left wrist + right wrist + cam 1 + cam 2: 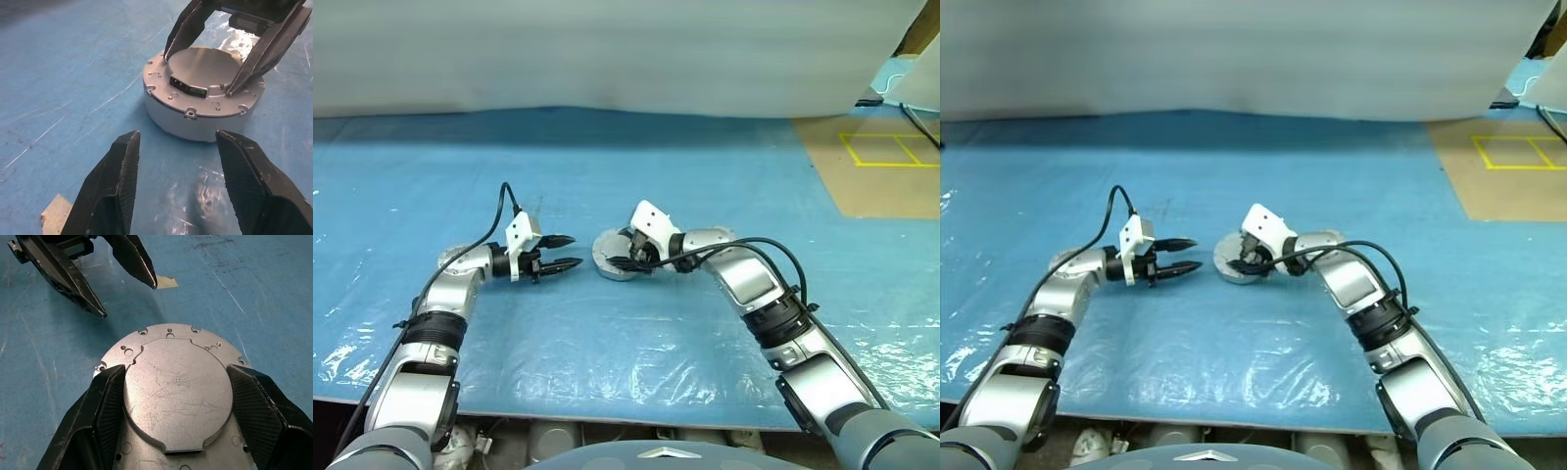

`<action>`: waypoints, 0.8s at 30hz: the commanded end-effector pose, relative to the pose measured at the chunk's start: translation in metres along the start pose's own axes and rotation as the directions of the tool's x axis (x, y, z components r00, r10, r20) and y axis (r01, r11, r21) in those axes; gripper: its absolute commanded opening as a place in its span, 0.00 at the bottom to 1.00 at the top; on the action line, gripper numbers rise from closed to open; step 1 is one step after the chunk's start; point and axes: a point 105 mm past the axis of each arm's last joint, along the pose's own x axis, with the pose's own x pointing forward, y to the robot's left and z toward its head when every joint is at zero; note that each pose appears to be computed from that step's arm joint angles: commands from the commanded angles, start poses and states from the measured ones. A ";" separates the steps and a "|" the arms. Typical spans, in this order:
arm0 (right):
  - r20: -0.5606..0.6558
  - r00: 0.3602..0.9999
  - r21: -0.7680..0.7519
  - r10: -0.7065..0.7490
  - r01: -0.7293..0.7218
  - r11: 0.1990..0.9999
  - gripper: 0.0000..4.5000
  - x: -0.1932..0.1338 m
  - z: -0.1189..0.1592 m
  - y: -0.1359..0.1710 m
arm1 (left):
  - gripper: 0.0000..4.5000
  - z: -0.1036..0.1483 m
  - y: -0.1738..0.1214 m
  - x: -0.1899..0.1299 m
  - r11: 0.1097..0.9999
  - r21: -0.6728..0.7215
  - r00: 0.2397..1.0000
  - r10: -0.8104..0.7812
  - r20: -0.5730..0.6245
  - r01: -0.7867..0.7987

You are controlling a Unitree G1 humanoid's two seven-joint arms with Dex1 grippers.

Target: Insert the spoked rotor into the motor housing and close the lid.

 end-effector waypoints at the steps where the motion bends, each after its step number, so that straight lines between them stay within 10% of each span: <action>1: -0.208 0.977 0.224 -0.037 0.084 0.971 0.65 0.005 -0.064 -0.003 | 0.58 0.021 0.002 0.007 0.999 0.031 0.997 0.006 0.072 -0.008; 24: -0.222 0.964 0.114 0.149 -0.126 0.985 0.65 -0.023 -0.065 0.028 | 0.58 0.025 0.003 0.031 1.000 0.022 0.995 0.005 0.095 -0.007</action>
